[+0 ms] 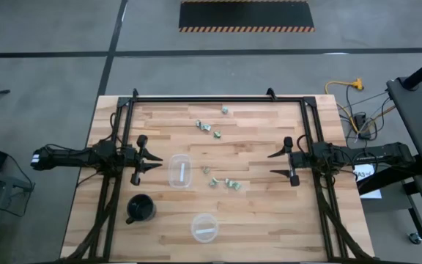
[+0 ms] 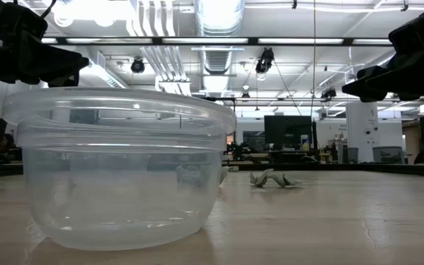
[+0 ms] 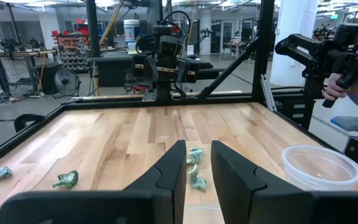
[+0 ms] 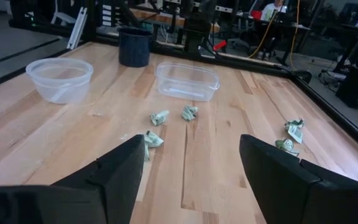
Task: Pick and place Stevia / Truvia into bins
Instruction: Put the stevia packet into the round transparent container
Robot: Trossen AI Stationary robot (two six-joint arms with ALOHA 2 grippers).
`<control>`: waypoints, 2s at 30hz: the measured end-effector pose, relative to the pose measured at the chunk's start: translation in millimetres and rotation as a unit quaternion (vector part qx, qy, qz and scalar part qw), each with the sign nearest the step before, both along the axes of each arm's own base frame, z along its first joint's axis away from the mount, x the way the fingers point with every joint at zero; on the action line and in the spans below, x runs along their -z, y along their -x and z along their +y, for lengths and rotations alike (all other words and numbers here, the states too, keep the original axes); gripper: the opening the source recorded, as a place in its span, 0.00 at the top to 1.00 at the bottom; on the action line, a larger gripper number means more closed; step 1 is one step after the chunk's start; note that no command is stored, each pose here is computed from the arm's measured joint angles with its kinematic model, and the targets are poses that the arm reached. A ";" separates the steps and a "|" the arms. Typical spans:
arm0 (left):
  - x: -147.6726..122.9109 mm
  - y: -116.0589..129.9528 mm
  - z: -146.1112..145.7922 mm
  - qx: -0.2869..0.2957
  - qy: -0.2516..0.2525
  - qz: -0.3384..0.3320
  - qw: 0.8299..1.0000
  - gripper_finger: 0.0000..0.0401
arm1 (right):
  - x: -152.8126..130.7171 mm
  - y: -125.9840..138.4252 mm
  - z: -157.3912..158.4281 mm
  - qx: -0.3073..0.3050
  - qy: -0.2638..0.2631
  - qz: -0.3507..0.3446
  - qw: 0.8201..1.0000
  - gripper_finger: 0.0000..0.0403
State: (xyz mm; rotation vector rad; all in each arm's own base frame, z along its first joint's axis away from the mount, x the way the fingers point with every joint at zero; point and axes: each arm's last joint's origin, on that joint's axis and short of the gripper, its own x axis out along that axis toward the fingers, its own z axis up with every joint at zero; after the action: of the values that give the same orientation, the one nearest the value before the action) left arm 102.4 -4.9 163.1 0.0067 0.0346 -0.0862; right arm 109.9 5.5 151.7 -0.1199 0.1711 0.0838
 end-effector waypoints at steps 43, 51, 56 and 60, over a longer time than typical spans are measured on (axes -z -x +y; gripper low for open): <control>0.0 0.0 0.0 0.000 0.000 0.000 1.000 0.86 | -109.5 35.7 -1.7 0.012 -0.003 -0.516 0.857 0.41; 0.0 0.0 0.0 0.000 0.000 0.000 1.000 0.86 | -145.4 12.1 -0.8 0.005 -0.008 -0.345 0.939 0.41; 0.0 0.0 0.0 0.000 0.000 0.000 1.000 0.86 | -155.2 -7.4 0.1 0.004 -0.003 -0.199 0.980 0.41; 0.0 0.0 0.0 0.000 0.000 0.000 1.000 0.86 | -155.1 -23.7 0.7 0.004 0.001 -0.119 0.993 0.41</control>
State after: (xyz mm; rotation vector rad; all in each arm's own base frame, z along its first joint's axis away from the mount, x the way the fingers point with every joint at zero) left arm 102.4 -4.9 163.1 0.0066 0.0348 -0.0859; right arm 133.6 6.2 306.8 -0.1296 -0.0675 0.0614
